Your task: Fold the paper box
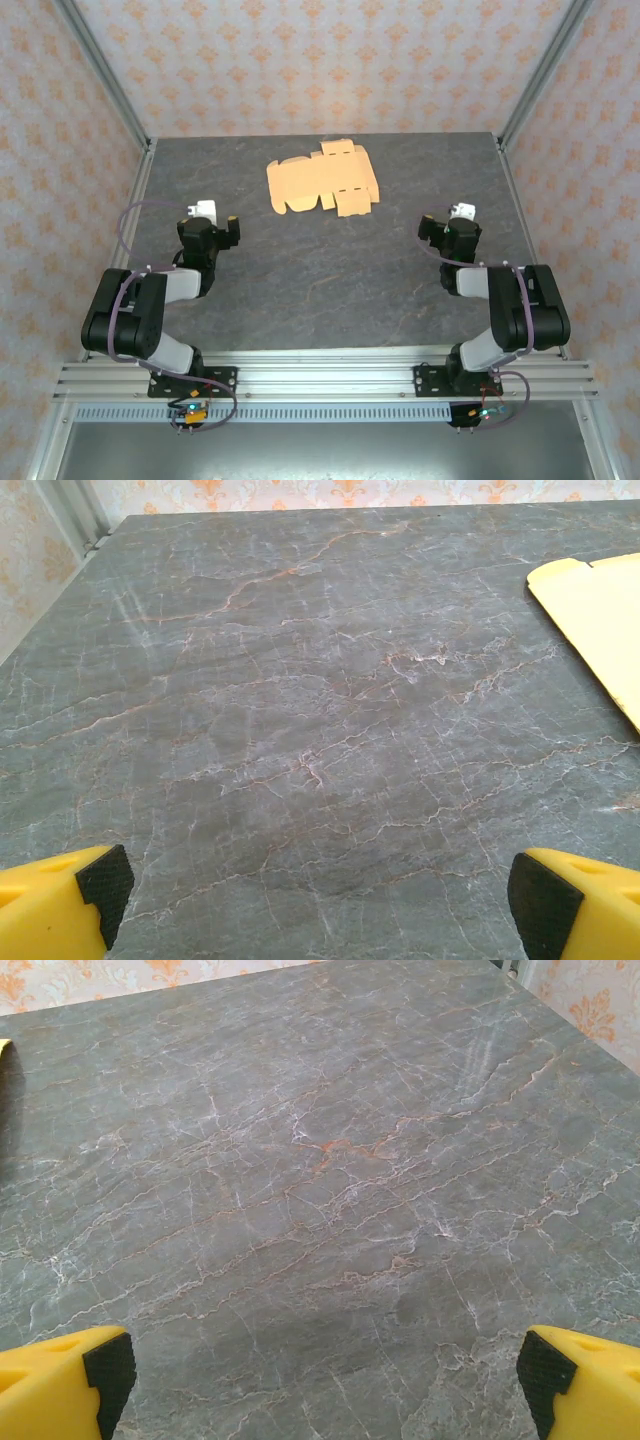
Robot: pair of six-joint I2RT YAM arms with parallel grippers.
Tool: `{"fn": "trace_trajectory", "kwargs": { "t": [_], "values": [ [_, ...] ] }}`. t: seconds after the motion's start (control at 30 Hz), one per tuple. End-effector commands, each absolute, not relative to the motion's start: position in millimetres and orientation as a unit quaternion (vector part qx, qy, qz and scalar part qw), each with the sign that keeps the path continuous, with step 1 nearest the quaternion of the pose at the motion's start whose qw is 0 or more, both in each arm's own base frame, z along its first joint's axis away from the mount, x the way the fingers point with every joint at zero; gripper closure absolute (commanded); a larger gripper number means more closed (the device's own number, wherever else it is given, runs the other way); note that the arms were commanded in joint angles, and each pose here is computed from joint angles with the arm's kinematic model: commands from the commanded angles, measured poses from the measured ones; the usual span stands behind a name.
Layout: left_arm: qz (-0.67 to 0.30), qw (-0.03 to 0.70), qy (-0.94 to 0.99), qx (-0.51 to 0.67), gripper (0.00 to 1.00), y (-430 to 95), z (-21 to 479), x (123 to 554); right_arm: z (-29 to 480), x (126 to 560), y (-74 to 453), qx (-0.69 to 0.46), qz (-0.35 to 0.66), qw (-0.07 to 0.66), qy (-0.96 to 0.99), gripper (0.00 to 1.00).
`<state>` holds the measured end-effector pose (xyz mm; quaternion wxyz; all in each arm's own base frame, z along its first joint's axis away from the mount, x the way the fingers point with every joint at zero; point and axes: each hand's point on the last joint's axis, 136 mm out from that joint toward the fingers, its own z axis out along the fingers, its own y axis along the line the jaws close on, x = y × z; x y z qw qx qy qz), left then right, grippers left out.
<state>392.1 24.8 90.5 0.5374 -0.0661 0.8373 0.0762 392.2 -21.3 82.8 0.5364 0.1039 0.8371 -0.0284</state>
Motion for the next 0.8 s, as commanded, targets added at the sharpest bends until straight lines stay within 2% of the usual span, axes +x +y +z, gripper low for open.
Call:
{"fn": "trace_trajectory", "kwargs": {
  "t": [0.0, 0.77],
  "values": [
    [0.083, 0.547, 0.83, -0.076, 0.0, 27.4, 95.0, 392.6, 87.5, 396.4, -24.3, 0.112, -0.03, 0.541, 0.833, 0.01],
    [0.081, 0.546, 0.831, -0.074, 0.0, 26.3, 94.3, 392.6, 88.7, 395.0, -24.5, 0.112, -0.03, 0.545, 0.831, 0.01]
  ]
}}
